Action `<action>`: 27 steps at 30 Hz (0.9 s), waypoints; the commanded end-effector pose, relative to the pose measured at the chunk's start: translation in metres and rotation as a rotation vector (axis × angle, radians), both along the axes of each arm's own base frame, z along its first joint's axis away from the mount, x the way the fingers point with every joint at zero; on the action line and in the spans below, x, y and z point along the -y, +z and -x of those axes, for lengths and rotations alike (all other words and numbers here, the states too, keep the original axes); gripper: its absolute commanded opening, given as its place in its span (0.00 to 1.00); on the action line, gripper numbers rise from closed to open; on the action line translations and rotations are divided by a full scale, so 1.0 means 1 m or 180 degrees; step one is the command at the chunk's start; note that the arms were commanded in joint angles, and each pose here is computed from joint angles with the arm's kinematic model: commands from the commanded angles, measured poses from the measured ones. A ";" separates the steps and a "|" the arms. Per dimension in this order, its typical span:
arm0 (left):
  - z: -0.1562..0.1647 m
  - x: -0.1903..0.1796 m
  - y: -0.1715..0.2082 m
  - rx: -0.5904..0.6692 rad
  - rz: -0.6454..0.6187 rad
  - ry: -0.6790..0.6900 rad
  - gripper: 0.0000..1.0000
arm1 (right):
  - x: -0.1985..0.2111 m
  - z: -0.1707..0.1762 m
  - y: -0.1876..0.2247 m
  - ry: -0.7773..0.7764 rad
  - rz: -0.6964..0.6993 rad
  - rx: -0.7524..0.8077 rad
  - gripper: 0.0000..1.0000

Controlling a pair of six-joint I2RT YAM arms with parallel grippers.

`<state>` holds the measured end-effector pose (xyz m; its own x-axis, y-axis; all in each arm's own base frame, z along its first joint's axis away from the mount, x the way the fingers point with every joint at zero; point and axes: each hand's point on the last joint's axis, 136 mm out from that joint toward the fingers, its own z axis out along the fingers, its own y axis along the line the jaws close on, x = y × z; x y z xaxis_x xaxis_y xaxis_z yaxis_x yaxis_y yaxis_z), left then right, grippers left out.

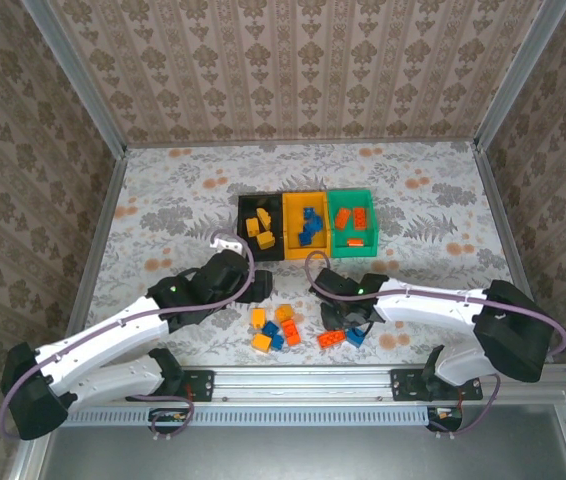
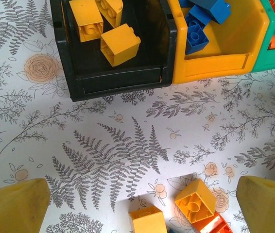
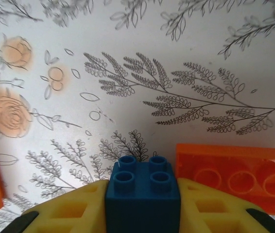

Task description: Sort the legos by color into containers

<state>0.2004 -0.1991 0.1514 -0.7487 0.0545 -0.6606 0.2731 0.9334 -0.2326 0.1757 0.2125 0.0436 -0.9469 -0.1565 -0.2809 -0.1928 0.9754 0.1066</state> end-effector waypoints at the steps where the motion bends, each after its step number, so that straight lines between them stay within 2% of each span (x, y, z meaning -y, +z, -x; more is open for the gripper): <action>1: 0.005 -0.009 -0.005 -0.0043 -0.0030 0.0051 1.00 | -0.006 -0.030 0.046 -0.0036 -0.0157 0.0397 0.34; 6: 0.012 -0.015 -0.012 -0.0088 0.0004 0.0057 1.00 | -0.019 -0.089 0.096 -0.0142 -0.0437 0.0733 0.34; 11: 0.018 -0.022 -0.017 -0.0141 0.0019 0.0092 1.00 | -0.033 -0.135 0.105 -0.0237 -0.0501 0.0735 0.34; 13: 0.021 -0.027 -0.019 -0.0157 0.0022 0.0123 1.00 | -0.037 -0.141 0.101 -0.0255 -0.0525 0.0640 0.34; 17: 0.024 -0.032 -0.018 -0.0141 0.0058 0.0141 1.00 | -0.034 -0.122 0.083 -0.0260 -0.0507 0.0479 0.34; 23: 0.022 -0.027 -0.018 -0.0126 0.0110 0.0118 1.00 | -0.017 -0.072 0.034 -0.0298 -0.0354 0.0188 0.35; 27: 0.020 -0.023 -0.020 -0.0146 0.0080 0.0091 1.00 | -0.019 -0.060 0.009 -0.0348 -0.0355 0.0117 0.36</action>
<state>0.1803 -0.1737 0.1328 -0.7724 0.0257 -0.6346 0.2410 0.9363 -0.2554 0.2363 0.2240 0.0557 -0.9459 -0.0663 -0.3177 -0.1239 0.9785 0.1646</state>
